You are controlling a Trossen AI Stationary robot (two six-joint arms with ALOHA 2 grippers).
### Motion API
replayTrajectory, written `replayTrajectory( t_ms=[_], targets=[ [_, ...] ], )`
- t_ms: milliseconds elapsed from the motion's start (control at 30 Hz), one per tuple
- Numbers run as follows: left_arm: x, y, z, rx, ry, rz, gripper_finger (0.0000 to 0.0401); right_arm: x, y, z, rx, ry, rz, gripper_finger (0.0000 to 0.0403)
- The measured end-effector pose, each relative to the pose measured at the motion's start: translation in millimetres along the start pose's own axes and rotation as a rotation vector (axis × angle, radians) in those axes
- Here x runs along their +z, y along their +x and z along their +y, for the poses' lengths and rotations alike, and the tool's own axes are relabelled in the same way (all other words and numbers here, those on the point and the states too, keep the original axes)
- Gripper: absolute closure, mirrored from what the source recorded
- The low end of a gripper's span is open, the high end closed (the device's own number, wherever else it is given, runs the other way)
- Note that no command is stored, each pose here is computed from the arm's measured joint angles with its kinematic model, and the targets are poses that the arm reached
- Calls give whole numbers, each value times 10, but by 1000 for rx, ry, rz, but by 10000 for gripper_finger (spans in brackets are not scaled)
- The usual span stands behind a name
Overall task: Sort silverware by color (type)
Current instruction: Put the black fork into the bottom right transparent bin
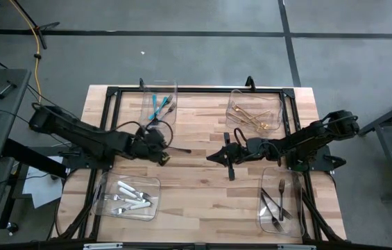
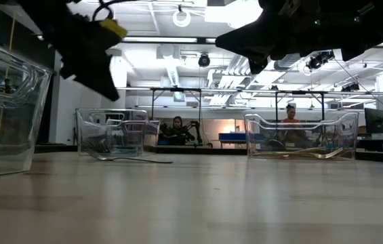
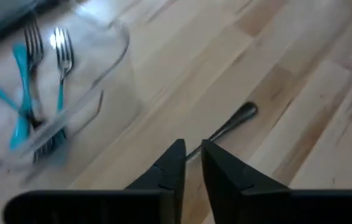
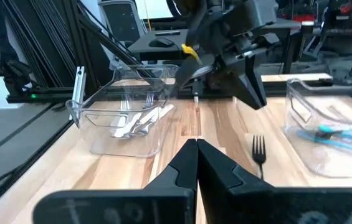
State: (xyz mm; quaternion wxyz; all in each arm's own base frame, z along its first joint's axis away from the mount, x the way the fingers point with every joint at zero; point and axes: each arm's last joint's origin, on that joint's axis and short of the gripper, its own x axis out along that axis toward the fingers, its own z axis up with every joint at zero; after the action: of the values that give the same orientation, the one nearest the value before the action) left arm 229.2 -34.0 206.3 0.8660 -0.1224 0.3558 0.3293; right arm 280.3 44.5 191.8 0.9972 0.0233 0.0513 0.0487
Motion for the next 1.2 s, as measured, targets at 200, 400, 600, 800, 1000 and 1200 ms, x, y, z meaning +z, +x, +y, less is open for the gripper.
replayTrajectory(
  t_ms=[200,400,600,800,1000,1200],
  targets=[
    [-274,40,236,-53,-154,81,303,-1,0,-1,-5,15,1,402],
    [-536,216,428,-70,-344,124,256,0,-1,-1,-4,13,-1,402],
    [-627,323,573,1,-456,150,234,1,-1,-1,-3,14,-2,402],
    [-604,388,600,-19,-543,182,233,1,-1,-1,-3,14,-2,402],
    [-572,495,576,-63,-588,210,233,2,-1,1,-1,14,-3,402],
    [-601,613,592,-29,-594,245,233,1,-1,2,5,13,-2,402]
  ],
)
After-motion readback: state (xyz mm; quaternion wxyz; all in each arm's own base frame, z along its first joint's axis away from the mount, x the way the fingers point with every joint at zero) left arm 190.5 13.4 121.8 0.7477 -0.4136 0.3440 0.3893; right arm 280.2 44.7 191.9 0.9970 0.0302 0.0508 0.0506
